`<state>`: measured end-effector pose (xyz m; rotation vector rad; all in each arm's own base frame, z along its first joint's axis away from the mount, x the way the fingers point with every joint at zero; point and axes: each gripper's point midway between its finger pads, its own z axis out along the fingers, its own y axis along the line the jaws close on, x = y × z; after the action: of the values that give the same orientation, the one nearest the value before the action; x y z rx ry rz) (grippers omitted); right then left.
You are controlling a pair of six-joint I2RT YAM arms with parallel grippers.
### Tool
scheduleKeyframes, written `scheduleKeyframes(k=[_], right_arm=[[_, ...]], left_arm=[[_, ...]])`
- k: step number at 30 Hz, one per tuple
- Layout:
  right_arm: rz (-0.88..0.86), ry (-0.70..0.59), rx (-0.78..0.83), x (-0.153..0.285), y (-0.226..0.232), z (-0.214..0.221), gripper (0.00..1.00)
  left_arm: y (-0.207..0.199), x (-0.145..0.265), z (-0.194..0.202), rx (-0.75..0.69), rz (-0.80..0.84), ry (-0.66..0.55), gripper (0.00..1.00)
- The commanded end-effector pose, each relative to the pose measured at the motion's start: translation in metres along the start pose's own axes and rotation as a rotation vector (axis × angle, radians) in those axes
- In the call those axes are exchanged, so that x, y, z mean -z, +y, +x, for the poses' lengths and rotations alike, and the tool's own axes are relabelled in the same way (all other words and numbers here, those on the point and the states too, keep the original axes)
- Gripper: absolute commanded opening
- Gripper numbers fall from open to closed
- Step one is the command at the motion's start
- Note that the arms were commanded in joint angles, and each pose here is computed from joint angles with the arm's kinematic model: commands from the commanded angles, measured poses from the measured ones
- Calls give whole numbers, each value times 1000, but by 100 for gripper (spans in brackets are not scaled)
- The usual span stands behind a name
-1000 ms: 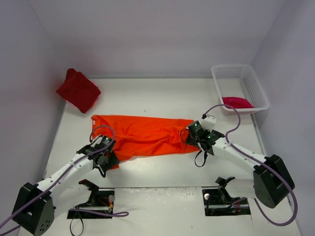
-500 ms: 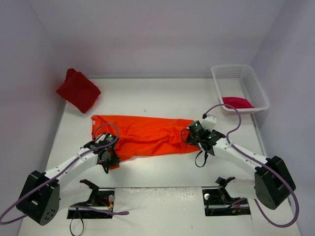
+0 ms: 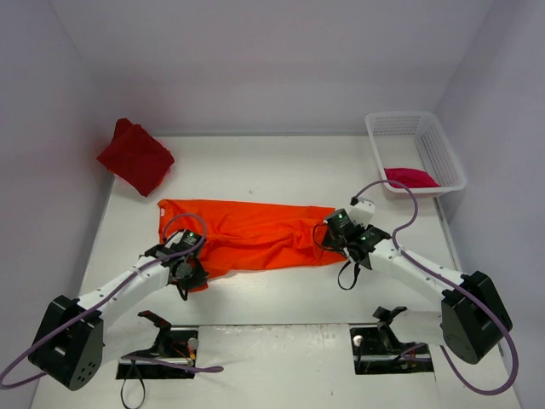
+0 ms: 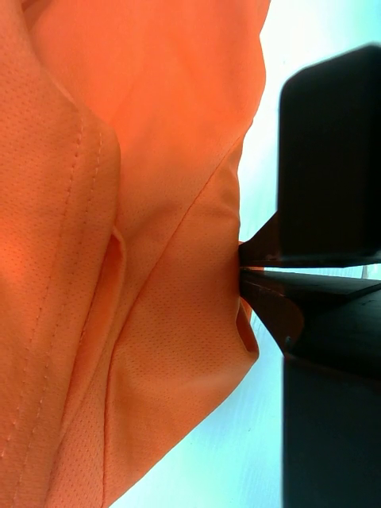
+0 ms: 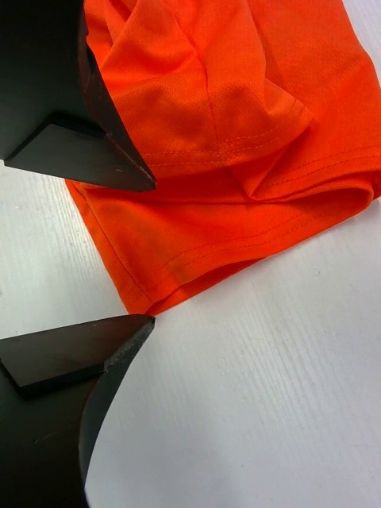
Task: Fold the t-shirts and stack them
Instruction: Grap the side of the flattened tshirt closest away from the robot with both arms
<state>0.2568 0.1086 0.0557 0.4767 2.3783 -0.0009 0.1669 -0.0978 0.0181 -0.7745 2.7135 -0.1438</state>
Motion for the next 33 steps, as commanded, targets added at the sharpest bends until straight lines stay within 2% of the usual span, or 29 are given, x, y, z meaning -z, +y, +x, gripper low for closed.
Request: scheduleKeyframes(k=[1,20,33], right_arm=[[22,-27,-7,0,0,-8,60],[74,38,7,-14,-7,14,59],[84,71,14,-15,-14,31,53]], left_arm=[[-20,15,-15,-3,67,-49,0],[-20,39,-25,2,109,-100,0],[-17,38,-24,3,107,-98,0]])
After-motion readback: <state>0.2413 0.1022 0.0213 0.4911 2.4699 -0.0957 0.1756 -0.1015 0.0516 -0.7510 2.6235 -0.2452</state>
